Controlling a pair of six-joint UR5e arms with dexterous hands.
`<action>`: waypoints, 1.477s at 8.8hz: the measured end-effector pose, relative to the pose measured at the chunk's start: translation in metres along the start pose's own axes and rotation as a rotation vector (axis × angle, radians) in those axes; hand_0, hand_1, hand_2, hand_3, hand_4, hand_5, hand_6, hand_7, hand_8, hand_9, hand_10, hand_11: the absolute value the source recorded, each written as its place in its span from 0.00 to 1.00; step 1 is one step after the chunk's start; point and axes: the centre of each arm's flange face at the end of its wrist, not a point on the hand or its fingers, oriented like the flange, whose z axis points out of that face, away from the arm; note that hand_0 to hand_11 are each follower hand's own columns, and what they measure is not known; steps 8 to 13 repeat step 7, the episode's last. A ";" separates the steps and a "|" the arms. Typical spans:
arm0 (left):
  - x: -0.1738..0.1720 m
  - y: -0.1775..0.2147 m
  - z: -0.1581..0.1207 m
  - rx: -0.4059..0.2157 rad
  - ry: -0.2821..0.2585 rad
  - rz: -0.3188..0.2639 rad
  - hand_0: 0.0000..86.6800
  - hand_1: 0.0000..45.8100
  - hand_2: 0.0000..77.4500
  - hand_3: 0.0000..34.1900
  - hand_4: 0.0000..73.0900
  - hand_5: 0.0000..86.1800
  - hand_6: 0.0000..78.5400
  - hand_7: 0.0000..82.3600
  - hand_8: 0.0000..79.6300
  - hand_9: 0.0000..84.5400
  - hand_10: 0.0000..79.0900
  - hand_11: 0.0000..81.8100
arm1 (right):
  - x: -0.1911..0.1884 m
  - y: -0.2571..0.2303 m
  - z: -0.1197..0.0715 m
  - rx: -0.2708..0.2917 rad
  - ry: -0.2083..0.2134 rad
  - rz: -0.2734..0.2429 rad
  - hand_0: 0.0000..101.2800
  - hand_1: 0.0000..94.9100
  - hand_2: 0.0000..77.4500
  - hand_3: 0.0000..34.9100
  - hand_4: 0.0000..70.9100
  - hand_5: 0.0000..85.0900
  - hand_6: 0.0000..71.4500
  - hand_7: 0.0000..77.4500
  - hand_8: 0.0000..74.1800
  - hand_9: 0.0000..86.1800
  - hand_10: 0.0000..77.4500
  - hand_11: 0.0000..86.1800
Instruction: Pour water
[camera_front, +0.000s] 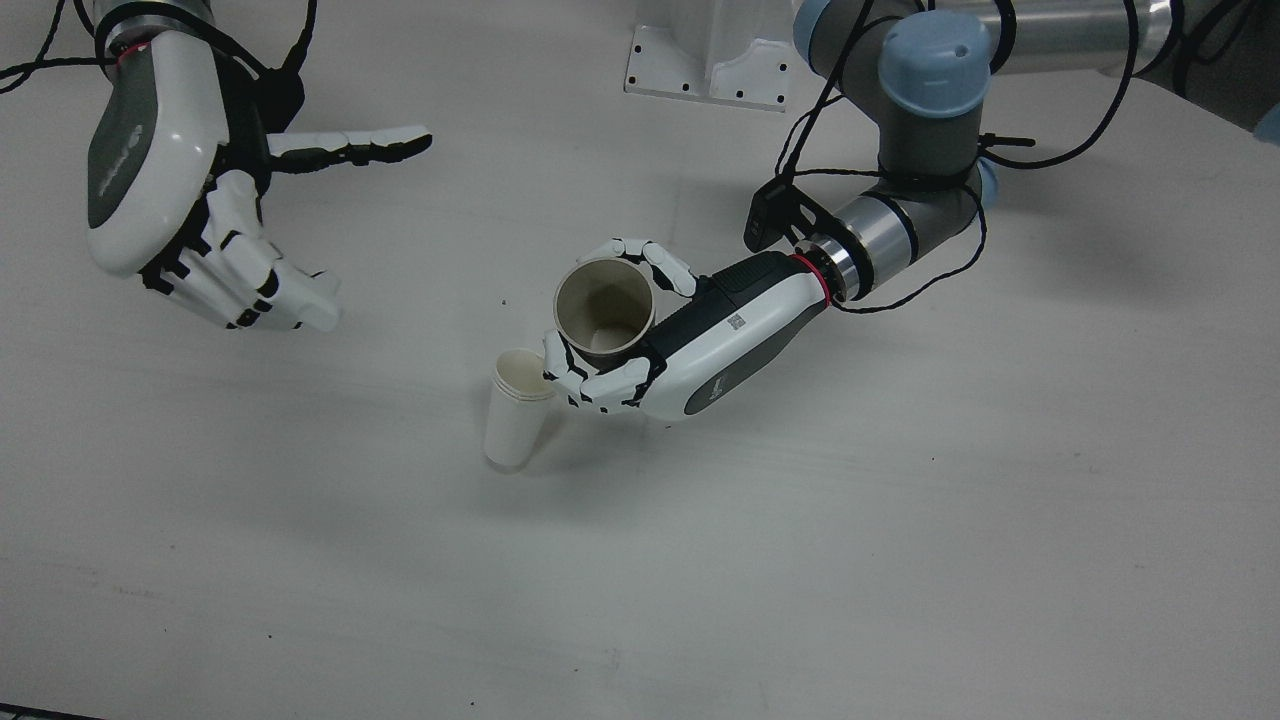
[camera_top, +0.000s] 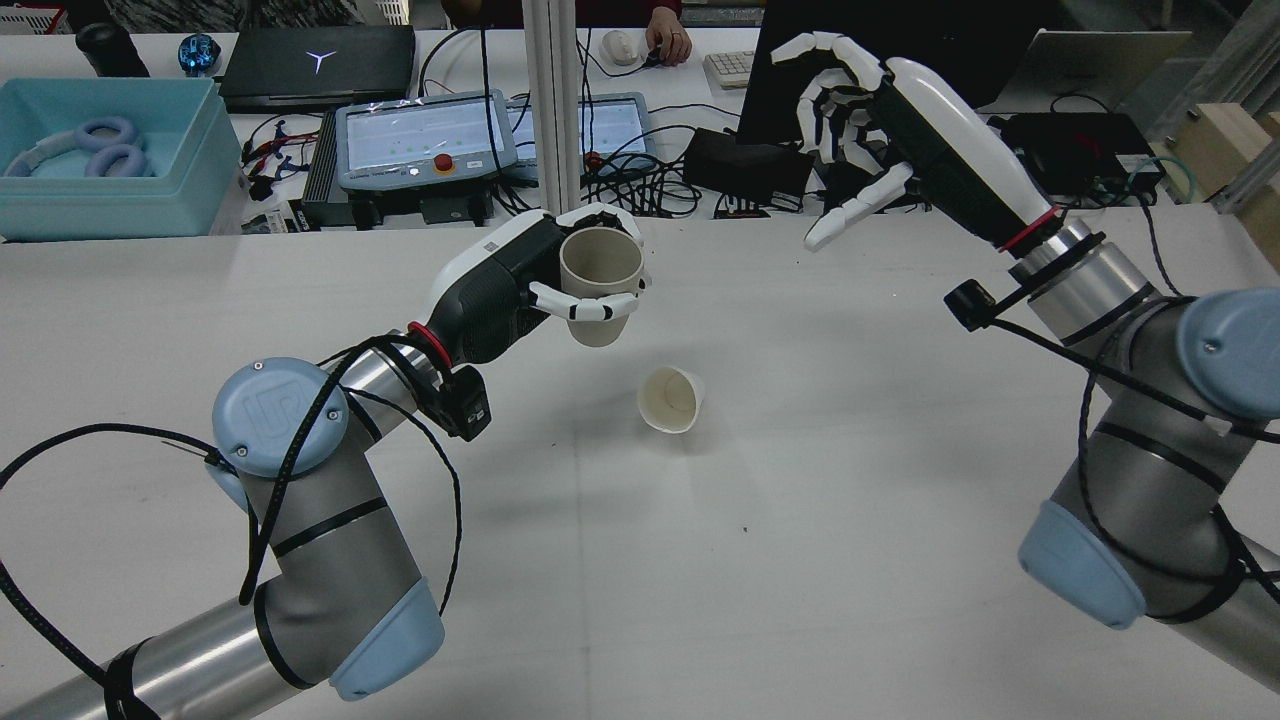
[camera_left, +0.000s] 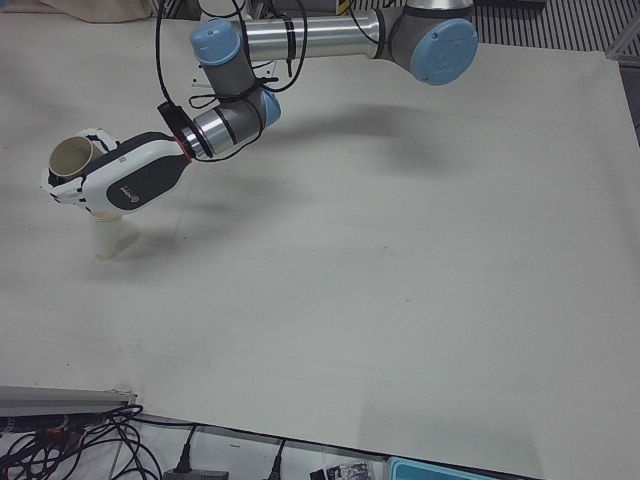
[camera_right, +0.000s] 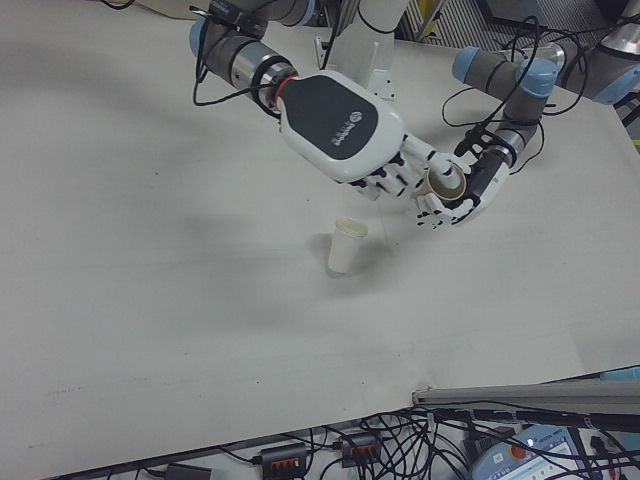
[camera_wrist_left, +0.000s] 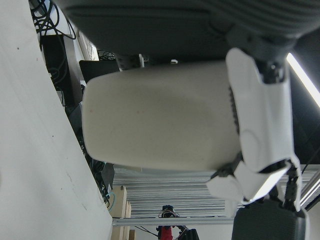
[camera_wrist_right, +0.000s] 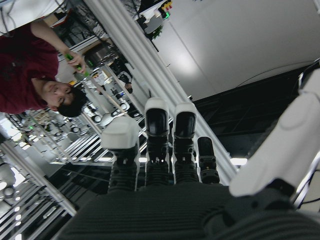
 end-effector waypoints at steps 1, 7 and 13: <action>0.016 -0.006 -0.002 0.009 0.016 0.005 0.61 0.50 0.49 0.00 0.25 0.64 0.40 0.64 0.49 0.45 0.32 0.47 | 0.004 -0.034 -0.025 0.099 0.010 0.071 0.42 0.03 0.05 0.00 0.00 0.38 0.64 0.73 0.71 0.63 0.80 0.82; 0.125 -0.110 -0.079 0.178 0.121 0.025 0.59 0.50 0.49 0.00 0.25 0.64 0.35 0.59 0.47 0.41 0.30 0.45 | -0.017 -0.124 -0.075 0.295 -0.039 0.200 0.45 0.14 0.19 0.00 0.04 0.12 0.14 0.01 0.01 0.01 0.04 0.33; 0.125 -0.110 -0.079 0.178 0.121 0.025 0.59 0.50 0.49 0.00 0.25 0.64 0.35 0.59 0.47 0.41 0.30 0.45 | -0.017 -0.124 -0.075 0.295 -0.039 0.200 0.45 0.14 0.19 0.00 0.04 0.12 0.14 0.01 0.01 0.01 0.04 0.33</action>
